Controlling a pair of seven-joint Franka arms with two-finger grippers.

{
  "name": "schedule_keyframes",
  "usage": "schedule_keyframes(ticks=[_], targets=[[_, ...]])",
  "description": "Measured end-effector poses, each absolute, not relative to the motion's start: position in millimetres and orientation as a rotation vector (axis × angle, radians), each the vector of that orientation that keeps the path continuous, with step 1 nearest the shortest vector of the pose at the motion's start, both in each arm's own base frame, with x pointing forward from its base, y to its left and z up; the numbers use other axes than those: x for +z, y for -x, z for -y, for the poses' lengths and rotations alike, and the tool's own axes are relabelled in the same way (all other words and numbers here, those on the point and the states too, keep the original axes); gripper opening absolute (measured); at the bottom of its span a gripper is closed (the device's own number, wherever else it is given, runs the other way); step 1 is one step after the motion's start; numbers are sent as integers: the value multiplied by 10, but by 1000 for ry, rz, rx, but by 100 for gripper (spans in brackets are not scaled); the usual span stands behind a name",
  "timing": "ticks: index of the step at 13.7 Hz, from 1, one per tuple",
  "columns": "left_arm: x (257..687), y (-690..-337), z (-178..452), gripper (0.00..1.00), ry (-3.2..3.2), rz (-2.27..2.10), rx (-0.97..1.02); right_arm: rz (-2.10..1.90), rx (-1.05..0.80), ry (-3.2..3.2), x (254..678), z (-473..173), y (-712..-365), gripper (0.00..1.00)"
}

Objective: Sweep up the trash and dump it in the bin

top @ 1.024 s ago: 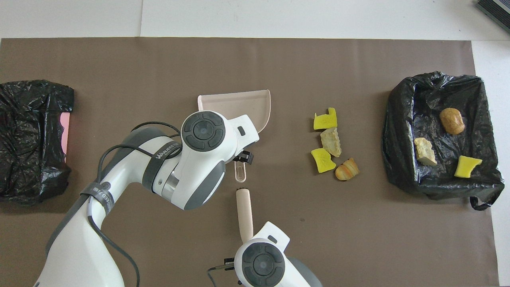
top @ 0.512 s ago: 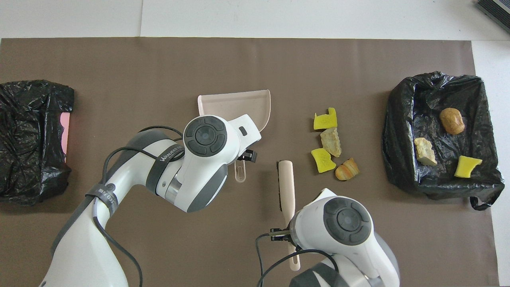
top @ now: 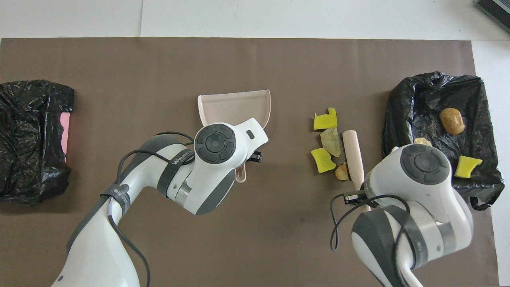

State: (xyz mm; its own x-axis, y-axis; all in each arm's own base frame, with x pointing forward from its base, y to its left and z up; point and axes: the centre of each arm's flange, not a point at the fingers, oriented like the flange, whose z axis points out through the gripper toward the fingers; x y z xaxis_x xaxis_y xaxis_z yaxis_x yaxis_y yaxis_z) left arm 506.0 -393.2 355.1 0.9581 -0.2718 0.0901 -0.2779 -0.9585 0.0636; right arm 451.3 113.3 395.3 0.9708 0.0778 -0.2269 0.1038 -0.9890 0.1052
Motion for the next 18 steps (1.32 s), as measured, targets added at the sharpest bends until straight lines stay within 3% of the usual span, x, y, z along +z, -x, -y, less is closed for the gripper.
schedule_keyframes(ticks=[1, 5, 11, 14, 18], targets=[[3552, -5060, 3933, 87, -3034, 425, 124, -157, -348, -2969, 3943, -1035, -4533, 26], [3551, -5064, 3927, 35, -3035, 423, 124, -241, -397, -2819, 3739, -867, -4561, 26], [3608, -5089, 3902, 32, -3046, 529, 151, -246, -497, -2827, 3424, -950, -4567, 26], [3830, -5197, 3646, 32, -3035, 762, 112, -185, -524, -2972, 3385, -1209, -4552, 26], [3976, -5251, 3354, 32, -2975, 1064, 26, -37, -509, -3020, 3643, -1553, -4704, 26]])
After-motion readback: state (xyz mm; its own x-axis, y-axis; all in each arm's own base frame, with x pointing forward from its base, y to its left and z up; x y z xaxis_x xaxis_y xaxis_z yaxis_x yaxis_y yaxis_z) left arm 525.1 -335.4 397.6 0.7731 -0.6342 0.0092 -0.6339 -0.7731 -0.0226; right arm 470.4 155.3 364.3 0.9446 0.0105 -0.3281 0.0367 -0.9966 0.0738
